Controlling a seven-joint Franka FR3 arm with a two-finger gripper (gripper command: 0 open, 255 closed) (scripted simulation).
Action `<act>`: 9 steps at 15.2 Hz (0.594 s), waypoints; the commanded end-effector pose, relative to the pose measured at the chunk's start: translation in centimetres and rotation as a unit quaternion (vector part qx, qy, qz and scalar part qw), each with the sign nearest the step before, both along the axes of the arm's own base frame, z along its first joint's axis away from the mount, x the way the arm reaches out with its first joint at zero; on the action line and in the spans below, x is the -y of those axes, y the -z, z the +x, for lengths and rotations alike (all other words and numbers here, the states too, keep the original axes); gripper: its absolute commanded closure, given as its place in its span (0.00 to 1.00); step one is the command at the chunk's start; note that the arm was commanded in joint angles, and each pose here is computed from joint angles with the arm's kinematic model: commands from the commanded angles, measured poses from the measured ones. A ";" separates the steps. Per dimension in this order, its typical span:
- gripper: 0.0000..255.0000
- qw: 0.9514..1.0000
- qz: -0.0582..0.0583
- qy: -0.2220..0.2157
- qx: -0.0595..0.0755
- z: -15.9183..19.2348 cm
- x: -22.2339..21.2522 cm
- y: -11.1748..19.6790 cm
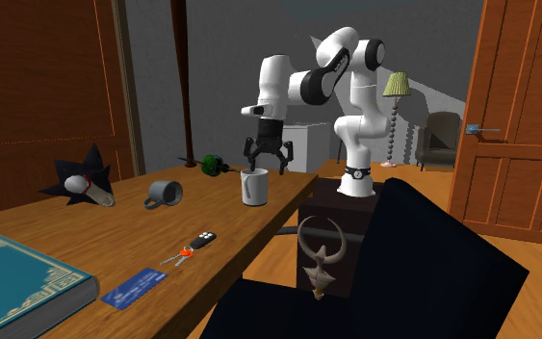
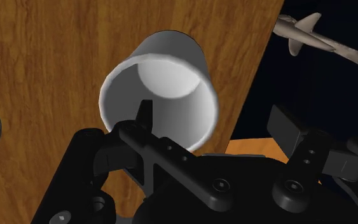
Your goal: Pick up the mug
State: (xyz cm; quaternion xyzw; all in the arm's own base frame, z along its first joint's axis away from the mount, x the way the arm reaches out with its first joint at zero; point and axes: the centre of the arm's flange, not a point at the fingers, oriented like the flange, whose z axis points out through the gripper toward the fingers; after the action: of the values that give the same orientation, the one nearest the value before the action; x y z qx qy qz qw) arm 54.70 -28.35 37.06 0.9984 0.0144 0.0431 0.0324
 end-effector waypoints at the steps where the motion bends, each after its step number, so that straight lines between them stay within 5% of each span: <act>1: 0.00 1.000 0.000 0.000 0.000 0.1 0.1 1.1; 6: 0.00 1.000 0.000 0.000 0.000 0.1 0.1 2.9; 7: 1.00 1.000 0.000 0.000 0.000 0.1 0.1 2.9; 9: 1.00 1.000 0.000 0.000 0.000 0.0 0.1 2.8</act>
State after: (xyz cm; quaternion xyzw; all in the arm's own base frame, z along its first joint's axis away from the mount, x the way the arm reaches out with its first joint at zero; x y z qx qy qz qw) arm 54.76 -28.43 34.23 0.9984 0.0145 0.0434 0.0327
